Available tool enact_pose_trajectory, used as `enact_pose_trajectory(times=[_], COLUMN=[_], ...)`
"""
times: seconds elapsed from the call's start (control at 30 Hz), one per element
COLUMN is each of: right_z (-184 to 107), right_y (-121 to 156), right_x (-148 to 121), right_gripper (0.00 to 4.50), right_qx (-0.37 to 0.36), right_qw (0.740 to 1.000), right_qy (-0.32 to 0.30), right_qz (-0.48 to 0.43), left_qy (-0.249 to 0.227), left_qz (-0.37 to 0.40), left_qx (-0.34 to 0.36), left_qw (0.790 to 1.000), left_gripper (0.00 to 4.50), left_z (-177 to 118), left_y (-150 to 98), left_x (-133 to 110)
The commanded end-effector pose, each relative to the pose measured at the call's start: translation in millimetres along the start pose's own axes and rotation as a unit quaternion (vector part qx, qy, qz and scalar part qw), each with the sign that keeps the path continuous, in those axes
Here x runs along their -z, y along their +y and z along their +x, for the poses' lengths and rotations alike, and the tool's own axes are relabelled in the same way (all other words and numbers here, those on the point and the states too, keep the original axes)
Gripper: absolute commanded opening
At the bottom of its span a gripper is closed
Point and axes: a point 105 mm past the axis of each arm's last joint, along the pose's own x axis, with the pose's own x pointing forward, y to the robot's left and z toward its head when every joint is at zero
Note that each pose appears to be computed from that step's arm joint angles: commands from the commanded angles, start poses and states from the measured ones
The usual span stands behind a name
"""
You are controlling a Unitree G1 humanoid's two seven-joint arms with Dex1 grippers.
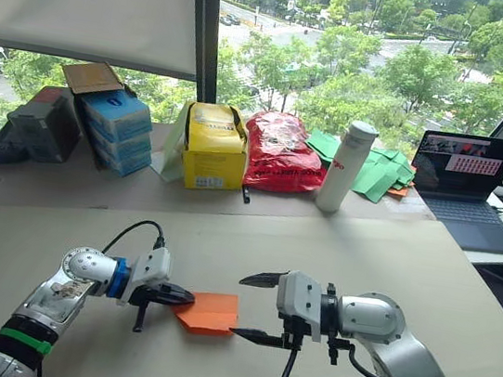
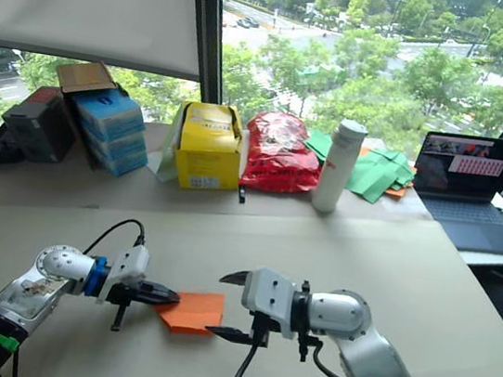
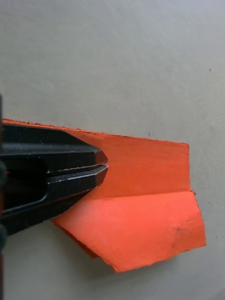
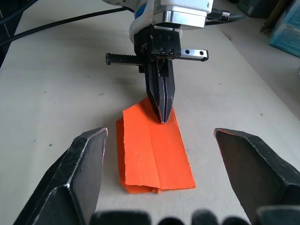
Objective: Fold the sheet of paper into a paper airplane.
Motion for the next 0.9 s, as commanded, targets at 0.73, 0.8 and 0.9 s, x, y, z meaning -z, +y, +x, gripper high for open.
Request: enact_pose_trajectory(times=[0.73, 0.8, 0.9], right_z=[30.2, 33.3, 37.2], right_y=[16.7, 15.1, 13.8], right_x=[23.6, 25.1, 29.0], right_gripper=[4.03, 4.03, 4.03], right_qx=[-0.043, -0.037, -0.034], right_qw=[0.993, 0.992, 0.991], right_qy=[0.033, 0.034, 0.038], right_qz=[-0.107, -0.116, -0.125], left_qy=[0.078, 0.08, 0.084], left_qz=[0.014, 0.014, 0.014], left_qx=[0.004, 0.005, 0.006], left_qw=[0.997, 0.997, 0.996], left_gripper=[0.03, 0.03, 0.03], left_z=[-11.3, -11.8, -13.0], left_y=[-15.6, -17.0, -19.4], left_x=[16.1, 18.2, 21.4])
